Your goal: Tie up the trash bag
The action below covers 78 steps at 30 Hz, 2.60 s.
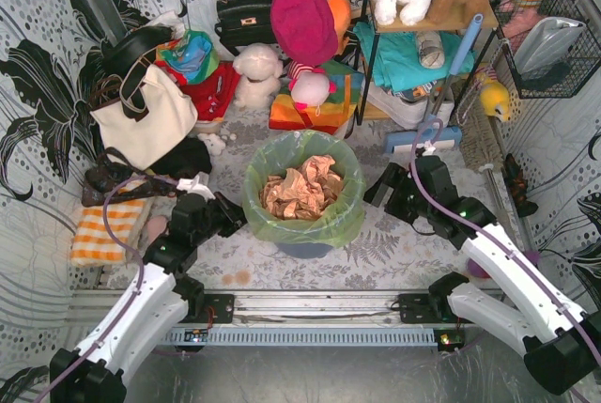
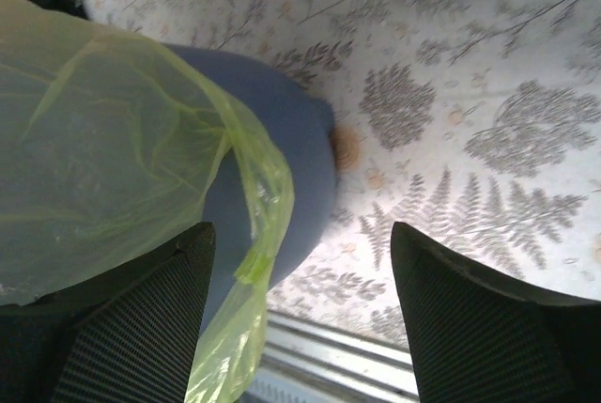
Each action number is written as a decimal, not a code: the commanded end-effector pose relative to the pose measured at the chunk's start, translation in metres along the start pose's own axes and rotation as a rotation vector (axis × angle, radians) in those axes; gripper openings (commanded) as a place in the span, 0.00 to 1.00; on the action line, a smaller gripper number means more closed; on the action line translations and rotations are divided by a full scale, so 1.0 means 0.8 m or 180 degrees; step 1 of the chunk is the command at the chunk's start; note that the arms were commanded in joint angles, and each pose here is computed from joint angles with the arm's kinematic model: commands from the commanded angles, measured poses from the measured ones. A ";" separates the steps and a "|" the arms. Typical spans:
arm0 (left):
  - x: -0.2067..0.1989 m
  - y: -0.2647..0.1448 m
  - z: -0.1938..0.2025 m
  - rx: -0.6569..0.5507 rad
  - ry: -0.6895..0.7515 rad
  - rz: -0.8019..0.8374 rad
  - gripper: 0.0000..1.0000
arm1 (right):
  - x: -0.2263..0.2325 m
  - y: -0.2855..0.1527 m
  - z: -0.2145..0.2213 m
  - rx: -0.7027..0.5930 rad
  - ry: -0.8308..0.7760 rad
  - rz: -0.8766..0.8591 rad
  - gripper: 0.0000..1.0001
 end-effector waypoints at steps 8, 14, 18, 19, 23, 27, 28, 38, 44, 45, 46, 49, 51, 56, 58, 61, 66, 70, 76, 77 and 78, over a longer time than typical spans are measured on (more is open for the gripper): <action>-0.033 -0.005 -0.018 -0.0019 0.0177 0.0269 0.05 | 0.020 0.011 0.035 0.0847 0.0689 -0.0366 0.57; -0.030 -0.006 -0.016 -0.0014 0.0167 0.0242 0.04 | 0.016 0.018 0.040 0.0935 0.0663 -0.0331 0.48; -0.033 -0.006 -0.017 0.0011 0.0174 0.0276 0.04 | 0.008 0.026 0.046 0.0959 0.0670 -0.0310 0.36; -0.033 -0.006 -0.018 0.0002 0.0181 0.0269 0.04 | 0.007 0.028 0.047 0.0956 0.0679 -0.0315 0.35; -0.036 -0.010 -0.020 -0.0024 0.0220 0.0280 0.02 | 0.003 0.036 0.050 0.0955 0.0693 -0.0321 0.34; -0.037 -0.012 -0.021 -0.0041 0.0220 0.0282 0.01 | 0.002 0.043 0.050 0.0929 0.0687 -0.0327 0.23; -0.037 -0.012 -0.020 -0.0040 0.0227 0.0280 0.01 | 0.002 0.045 0.049 0.0918 0.0692 -0.0338 0.20; -0.038 -0.023 -0.024 -0.0127 0.0246 0.0197 0.00 | 0.020 0.030 0.031 0.0580 0.0701 -0.0630 0.00; -0.051 -0.048 -0.035 -0.0349 0.0284 0.0235 0.00 | 0.031 0.011 0.013 0.0264 0.0536 -0.0763 0.00; -0.054 -0.052 -0.036 -0.0366 0.0281 0.0239 0.00 | 0.033 0.011 0.009 0.0224 0.0486 -0.0750 0.00; -0.058 -0.056 -0.038 -0.0377 0.0288 0.0262 0.00 | 0.036 0.012 0.005 0.0199 0.0435 -0.0733 0.00; -0.069 -0.067 -0.040 -0.0382 0.0290 0.0390 0.00 | 0.047 0.023 -0.003 0.0244 0.0281 -0.0656 0.00; -0.074 -0.070 -0.038 -0.0337 0.0303 0.0502 0.00 | 0.059 0.030 -0.009 0.0295 0.0233 -0.0696 0.00; -0.079 -0.073 -0.034 -0.0258 0.0344 0.0656 0.00 | 0.085 0.047 -0.025 0.0326 0.0177 -0.0802 0.00; -0.080 -0.074 -0.035 -0.0287 0.0337 0.0658 0.00 | 0.092 0.052 -0.030 0.0340 0.0139 -0.0809 0.00; -0.082 -0.078 -0.039 -0.0355 0.0341 0.0620 0.00 | 0.098 0.053 -0.037 0.0327 0.0098 -0.0795 0.00; -0.088 -0.088 -0.041 -0.0395 0.0409 0.0686 0.00 | 0.088 0.039 -0.033 0.0287 0.0103 -0.0759 0.00; -0.091 -0.099 -0.041 -0.0452 0.0399 0.0718 0.00 | 0.078 0.022 -0.021 0.0337 0.0139 -0.0832 0.00; -0.104 -0.113 -0.046 -0.0517 0.0433 0.0858 0.00 | 0.065 -0.006 -0.017 0.0229 0.0171 -0.0737 0.00; -0.107 -0.114 -0.046 -0.0518 0.0437 0.0881 0.00 | 0.065 -0.011 -0.018 0.0210 0.0168 -0.0749 0.00; -0.109 -0.115 -0.047 -0.0526 0.0432 0.0902 0.00 | 0.066 -0.015 -0.018 0.0196 0.0162 -0.0766 0.00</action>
Point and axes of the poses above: each gripper's point midway between its finger pads, its own y axis out along the fingers, its own x axis along the line the jaws close on, z = x × y, the point moved 7 cm from there along -y, back along the fingers, and after that the axes turned 7 degrees about y, right-handed, at the moved point
